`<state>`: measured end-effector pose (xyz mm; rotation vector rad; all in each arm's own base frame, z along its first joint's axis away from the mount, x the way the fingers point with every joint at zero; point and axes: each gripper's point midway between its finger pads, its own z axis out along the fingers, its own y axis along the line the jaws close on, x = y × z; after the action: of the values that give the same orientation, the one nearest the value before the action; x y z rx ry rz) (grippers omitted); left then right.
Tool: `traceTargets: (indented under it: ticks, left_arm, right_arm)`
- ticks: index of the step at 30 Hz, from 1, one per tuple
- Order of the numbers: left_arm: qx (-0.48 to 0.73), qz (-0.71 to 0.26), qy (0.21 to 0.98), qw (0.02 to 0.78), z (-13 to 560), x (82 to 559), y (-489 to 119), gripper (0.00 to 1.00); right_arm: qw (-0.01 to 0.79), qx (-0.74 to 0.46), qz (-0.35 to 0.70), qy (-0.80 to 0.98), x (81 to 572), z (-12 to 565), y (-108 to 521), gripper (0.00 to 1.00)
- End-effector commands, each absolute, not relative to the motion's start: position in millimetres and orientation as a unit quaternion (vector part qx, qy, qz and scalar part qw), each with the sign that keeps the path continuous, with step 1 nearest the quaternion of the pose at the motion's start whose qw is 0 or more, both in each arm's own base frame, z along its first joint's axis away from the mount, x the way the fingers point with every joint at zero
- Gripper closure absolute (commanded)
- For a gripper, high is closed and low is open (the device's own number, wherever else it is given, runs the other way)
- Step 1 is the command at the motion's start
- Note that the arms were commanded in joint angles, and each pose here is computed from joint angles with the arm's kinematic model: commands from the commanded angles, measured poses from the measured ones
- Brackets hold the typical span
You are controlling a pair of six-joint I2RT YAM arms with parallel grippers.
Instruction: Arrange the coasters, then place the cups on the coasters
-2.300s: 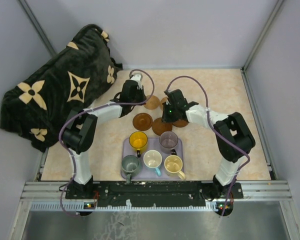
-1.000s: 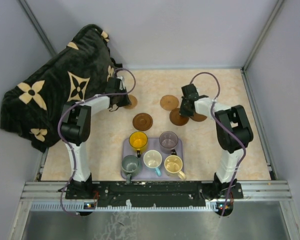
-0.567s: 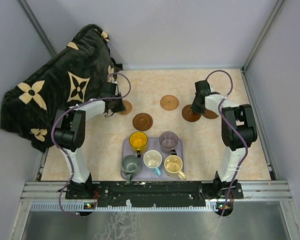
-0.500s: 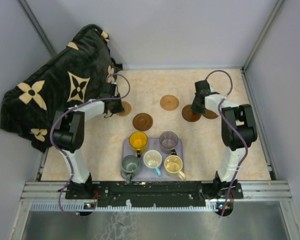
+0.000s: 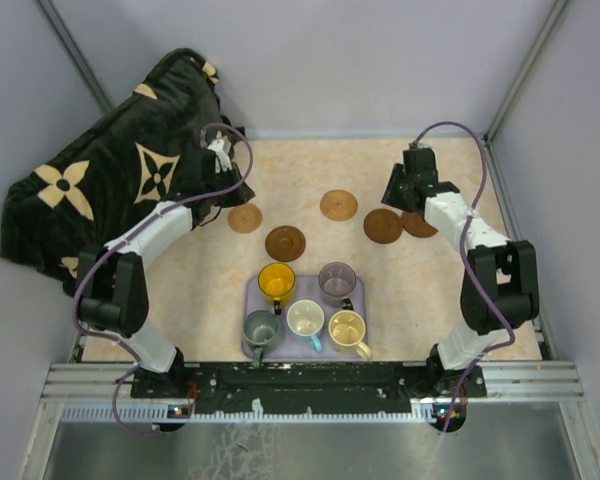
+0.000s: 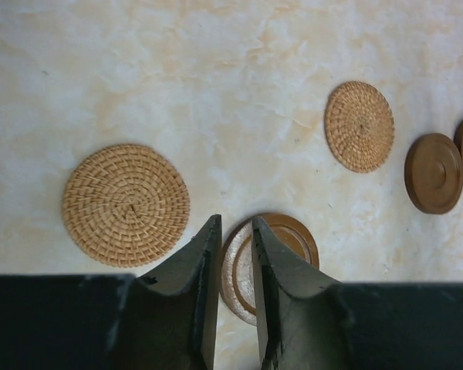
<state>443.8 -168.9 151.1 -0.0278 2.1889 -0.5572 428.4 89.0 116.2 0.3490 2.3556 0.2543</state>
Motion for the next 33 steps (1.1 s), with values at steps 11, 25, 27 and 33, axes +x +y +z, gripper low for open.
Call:
traceTargets:
  ticks: [11, 25, 27, 33]
  left_arm:
    - [0.127, -0.262, 0.893, 0.341, 91.1, 369.0, -247.1, 0.54]
    - [0.141, -0.152, 0.927, 0.313, 52.4, 360.8, -245.5, 0.32]
    - [0.143, -0.134, 0.931, 0.307, 47.1, 360.2, -242.6, 0.33]
    - [0.137, -0.079, 0.947, 0.280, 30.2, 356.8, -228.6, 0.36]
  right_arm:
    - [0.430, 0.136, 0.096, 0.887, 394.1, 165.2, 74.0, 0.41]
    - [0.459, 0.140, 0.112, 0.870, 367.6, 186.9, 70.9, 0.37]
    - [0.463, 0.140, 0.117, 0.868, 365.9, 189.1, 71.6, 0.37]
    - [0.473, 0.143, 0.127, 0.860, 361.7, 197.8, 72.6, 0.36]
